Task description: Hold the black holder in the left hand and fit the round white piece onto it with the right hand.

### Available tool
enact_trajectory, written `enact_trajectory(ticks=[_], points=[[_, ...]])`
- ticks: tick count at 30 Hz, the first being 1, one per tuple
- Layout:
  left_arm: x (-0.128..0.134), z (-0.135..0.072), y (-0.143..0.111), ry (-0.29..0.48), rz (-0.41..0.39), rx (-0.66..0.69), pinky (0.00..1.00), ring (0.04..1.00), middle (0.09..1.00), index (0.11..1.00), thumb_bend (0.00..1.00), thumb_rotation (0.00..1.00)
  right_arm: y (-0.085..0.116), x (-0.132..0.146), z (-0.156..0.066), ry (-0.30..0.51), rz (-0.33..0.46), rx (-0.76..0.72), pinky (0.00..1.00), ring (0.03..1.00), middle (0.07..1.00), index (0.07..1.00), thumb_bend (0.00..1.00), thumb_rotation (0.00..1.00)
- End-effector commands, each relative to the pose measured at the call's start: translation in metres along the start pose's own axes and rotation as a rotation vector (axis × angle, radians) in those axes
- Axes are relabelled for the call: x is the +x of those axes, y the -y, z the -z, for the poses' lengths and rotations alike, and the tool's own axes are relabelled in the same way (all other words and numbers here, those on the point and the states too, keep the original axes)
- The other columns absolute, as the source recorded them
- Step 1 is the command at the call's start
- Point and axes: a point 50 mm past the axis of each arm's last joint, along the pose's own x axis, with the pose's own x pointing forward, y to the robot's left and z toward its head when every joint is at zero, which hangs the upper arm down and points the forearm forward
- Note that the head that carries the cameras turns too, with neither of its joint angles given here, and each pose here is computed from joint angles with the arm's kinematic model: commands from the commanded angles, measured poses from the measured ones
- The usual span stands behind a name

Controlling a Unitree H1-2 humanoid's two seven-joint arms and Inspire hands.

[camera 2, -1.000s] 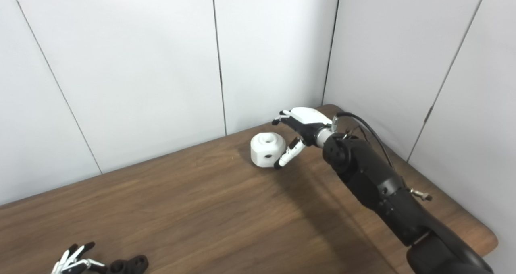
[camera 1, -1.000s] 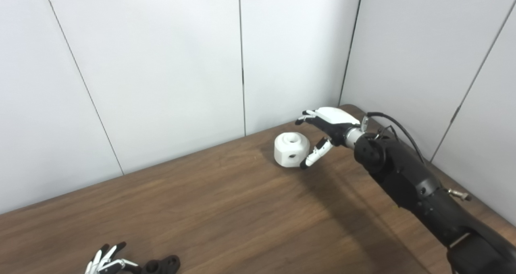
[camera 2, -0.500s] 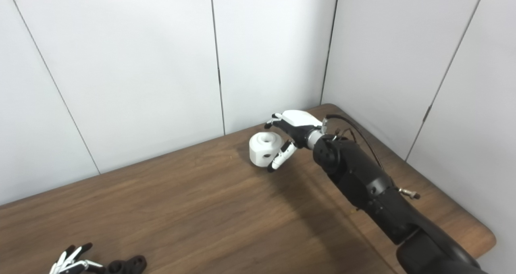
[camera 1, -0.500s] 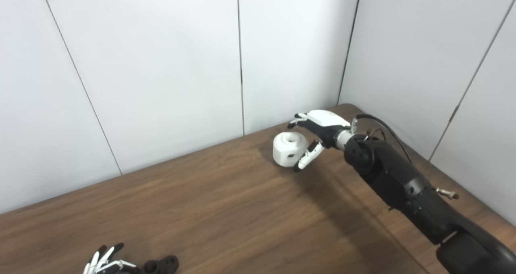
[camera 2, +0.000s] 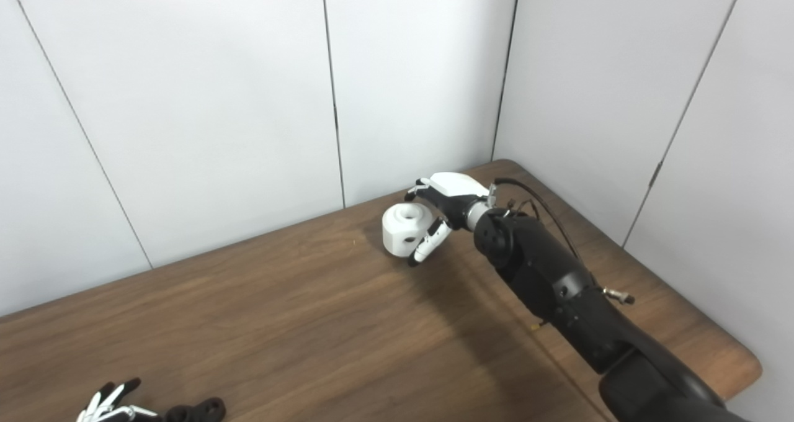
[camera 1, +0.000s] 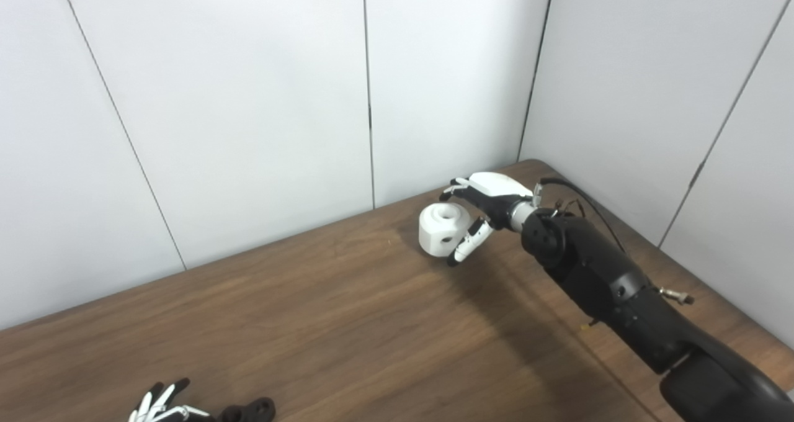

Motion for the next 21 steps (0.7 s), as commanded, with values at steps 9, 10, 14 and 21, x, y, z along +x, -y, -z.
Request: enact_trajectory(ticks=[9,10,14,21], points=[[-0.011,0.003,0.002,-0.015,0.022,0.01,1.0,1.0,0.914,0.482,0.52,0.04,0.029,0.007,-0.004,0.036,0.099,-0.019,1.0,1.0,0.973,0.846,1.0,0.37],[-0.011,0.002,0.002,-0.016,0.023,0.01,1.0,1.0,0.914,0.482,0.52,0.04,0.029,0.007,-0.004,0.037,0.1,-0.022,1.0,1.0,0.973,0.845,1.0,0.37],[-0.012,0.002,0.002,-0.017,0.022,0.008,1.0,1.0,0.912,0.482,0.52,0.04,0.027,0.007,-0.005,0.04,0.132,-0.029,0.98,0.988,0.953,0.823,1.0,0.34],[-0.012,0.001,0.001,-0.017,0.021,0.004,1.0,1.0,0.912,0.482,0.52,0.04,0.022,0.009,-0.003,0.057,0.171,-0.061,0.93,0.937,0.893,0.734,0.97,0.28]])
